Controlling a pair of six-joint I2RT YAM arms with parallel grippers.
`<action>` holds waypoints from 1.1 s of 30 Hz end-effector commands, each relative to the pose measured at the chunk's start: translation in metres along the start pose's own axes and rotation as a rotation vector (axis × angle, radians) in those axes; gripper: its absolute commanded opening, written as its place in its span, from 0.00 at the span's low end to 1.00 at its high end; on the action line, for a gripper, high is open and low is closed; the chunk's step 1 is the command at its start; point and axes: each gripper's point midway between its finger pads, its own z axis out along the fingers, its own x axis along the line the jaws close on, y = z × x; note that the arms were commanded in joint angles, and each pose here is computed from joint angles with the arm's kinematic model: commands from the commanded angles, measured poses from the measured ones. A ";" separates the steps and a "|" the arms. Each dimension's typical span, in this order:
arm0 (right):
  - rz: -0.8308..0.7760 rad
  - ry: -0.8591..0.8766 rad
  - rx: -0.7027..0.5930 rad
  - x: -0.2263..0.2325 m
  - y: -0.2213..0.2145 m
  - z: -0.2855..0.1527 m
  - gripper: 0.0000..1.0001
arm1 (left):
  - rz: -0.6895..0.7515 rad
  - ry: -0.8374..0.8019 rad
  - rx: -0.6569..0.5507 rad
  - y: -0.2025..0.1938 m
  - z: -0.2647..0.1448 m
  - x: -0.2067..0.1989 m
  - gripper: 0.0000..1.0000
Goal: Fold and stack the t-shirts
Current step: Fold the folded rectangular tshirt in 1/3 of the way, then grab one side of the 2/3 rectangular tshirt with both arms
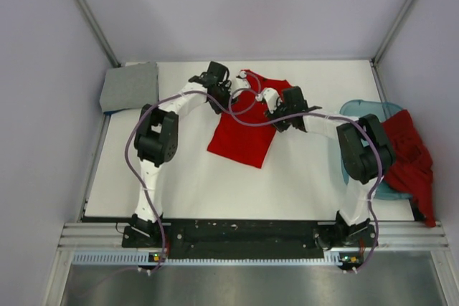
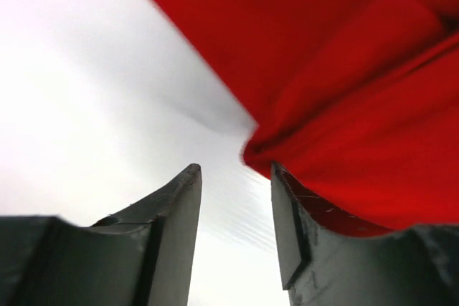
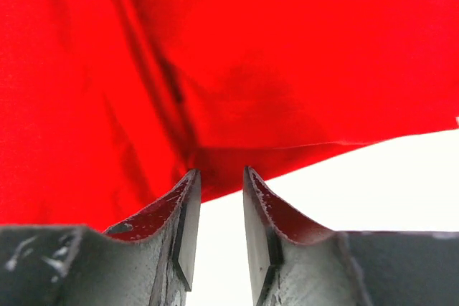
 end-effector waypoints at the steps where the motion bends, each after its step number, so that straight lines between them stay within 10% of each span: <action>1: 0.145 -0.206 -0.081 -0.069 0.035 -0.009 0.33 | -0.067 0.330 -0.049 0.039 -0.012 0.077 0.52; 6: 0.270 -0.230 -0.177 -0.086 0.060 -0.050 0.42 | -0.127 0.342 -0.113 0.071 -0.052 0.100 0.59; 12: -0.309 0.060 -0.250 0.063 0.057 -0.086 0.60 | 0.253 -0.205 -0.235 0.032 -0.093 -0.051 0.59; 19: -0.552 0.260 -0.191 0.170 0.005 -0.086 0.62 | 0.601 -0.298 -0.293 -0.039 -0.100 -0.128 0.63; 33: -0.630 0.115 0.076 0.160 -0.020 -0.037 0.57 | 0.629 -0.256 -0.094 -0.084 -0.047 -0.120 0.71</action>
